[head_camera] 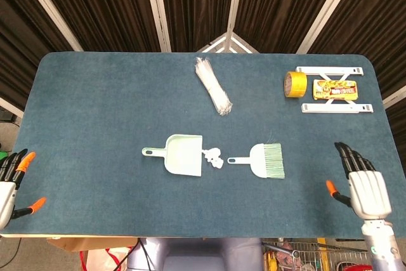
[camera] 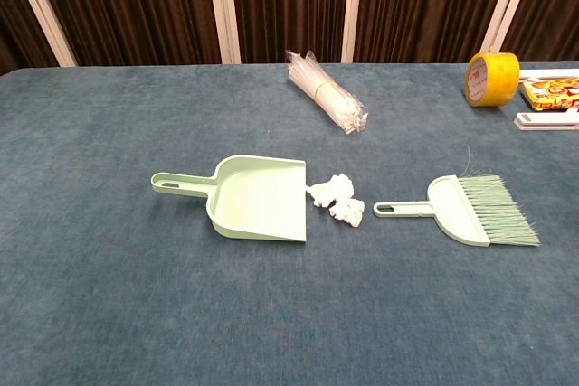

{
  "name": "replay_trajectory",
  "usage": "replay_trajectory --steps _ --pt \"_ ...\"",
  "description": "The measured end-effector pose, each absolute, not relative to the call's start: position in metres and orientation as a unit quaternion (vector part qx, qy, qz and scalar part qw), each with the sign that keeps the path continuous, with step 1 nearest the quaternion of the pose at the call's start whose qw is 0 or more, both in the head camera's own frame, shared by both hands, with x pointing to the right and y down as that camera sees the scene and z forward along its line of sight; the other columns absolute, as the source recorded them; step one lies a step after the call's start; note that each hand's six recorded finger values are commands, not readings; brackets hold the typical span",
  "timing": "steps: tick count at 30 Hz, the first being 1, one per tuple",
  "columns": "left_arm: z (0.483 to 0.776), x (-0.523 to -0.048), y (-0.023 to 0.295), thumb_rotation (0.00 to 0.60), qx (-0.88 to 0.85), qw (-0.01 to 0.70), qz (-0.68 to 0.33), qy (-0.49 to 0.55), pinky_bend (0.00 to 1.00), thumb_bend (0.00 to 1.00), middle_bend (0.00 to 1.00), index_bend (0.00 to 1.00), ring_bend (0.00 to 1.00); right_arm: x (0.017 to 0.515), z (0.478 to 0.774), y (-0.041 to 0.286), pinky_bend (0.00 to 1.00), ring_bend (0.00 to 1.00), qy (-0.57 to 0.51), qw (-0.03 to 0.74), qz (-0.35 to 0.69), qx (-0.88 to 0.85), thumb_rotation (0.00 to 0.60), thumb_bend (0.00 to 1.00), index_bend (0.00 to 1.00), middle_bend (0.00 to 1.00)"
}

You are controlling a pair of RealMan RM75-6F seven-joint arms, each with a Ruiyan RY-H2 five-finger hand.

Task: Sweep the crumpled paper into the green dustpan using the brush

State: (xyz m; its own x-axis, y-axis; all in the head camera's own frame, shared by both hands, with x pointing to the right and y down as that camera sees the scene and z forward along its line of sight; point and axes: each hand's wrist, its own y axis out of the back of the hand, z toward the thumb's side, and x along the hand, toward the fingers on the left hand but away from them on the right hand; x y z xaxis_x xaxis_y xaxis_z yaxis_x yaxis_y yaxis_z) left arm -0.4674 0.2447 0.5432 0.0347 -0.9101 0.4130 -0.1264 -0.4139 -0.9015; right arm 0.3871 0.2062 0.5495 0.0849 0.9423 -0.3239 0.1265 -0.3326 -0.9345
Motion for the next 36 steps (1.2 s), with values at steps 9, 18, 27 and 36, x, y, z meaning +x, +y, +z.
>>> replay_trajectory --steps 9,18,27,36 --pt "0.548 -0.467 0.243 0.6 -0.625 0.348 -0.566 0.409 0.0 0.0 0.0 0.0 0.0 0.33 0.58 0.162 0.83 0.93 -0.369 0.393 0.526 -0.658 0.6 0.31 0.15 0.87" --pt "0.553 -0.465 0.242 0.6 -0.622 0.353 -0.572 0.401 0.0 0.0 0.0 0.0 0.0 0.262 0.622 0.135 0.85 0.97 -0.308 0.395 0.533 -0.682 0.6 0.31 0.34 0.92" --pt "0.555 -0.467 0.241 0.6 -0.615 0.354 -0.58 0.399 0.0 0.0 0.0 0.0 0.0 0.22 0.662 0.14 0.85 0.97 -0.277 0.372 0.546 -0.698 0.6 0.31 0.43 0.92" --pt "0.556 -0.469 0.24 0.6 -0.612 0.35 -0.586 0.4 0.0 0.0 0.0 0.0 0.0 0.202 0.692 0.151 0.85 0.97 -0.26 0.36 0.559 -0.7 0.6 0.31 0.46 0.92"
